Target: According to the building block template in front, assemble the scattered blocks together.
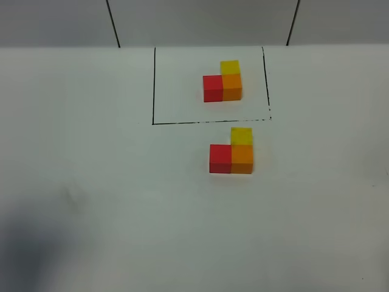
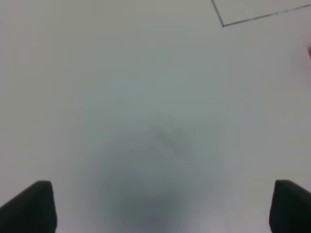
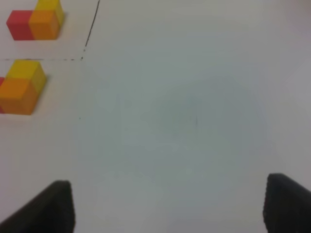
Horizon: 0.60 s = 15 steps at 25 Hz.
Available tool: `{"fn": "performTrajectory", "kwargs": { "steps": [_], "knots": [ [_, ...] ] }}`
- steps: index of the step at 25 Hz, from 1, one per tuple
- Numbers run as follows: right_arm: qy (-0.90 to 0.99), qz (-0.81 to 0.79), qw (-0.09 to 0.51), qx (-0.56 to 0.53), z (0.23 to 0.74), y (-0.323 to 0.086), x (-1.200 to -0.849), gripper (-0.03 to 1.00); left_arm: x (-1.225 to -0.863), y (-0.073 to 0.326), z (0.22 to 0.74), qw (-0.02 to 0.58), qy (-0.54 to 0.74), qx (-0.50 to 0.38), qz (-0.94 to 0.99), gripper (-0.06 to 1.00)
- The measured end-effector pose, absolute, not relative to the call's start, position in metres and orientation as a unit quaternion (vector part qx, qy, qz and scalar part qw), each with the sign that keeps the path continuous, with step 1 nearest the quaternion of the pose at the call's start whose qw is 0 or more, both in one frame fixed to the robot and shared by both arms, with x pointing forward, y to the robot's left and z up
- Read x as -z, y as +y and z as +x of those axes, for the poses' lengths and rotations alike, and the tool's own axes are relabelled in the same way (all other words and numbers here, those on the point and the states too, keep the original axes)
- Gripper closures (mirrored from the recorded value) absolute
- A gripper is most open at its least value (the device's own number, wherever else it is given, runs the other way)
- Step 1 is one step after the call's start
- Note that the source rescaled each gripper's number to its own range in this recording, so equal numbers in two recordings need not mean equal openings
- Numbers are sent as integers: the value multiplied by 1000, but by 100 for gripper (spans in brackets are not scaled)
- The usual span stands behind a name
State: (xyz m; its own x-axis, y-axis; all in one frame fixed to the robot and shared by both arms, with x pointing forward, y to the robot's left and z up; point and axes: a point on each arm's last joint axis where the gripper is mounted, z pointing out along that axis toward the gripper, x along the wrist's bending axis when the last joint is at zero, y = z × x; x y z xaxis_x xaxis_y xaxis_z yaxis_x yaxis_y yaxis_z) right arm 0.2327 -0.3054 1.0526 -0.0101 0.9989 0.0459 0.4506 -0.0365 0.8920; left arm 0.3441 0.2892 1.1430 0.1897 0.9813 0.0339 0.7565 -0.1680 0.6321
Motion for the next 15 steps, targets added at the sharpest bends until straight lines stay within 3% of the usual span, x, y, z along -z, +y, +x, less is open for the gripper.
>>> {"fn": "performTrajectory", "kwargs": {
  "steps": [15],
  "knots": [
    [597, 607, 355, -386, 233, -305, -1053, 35, -1059, 294, 233, 355, 585, -286, 670, 10]
  ]
}}
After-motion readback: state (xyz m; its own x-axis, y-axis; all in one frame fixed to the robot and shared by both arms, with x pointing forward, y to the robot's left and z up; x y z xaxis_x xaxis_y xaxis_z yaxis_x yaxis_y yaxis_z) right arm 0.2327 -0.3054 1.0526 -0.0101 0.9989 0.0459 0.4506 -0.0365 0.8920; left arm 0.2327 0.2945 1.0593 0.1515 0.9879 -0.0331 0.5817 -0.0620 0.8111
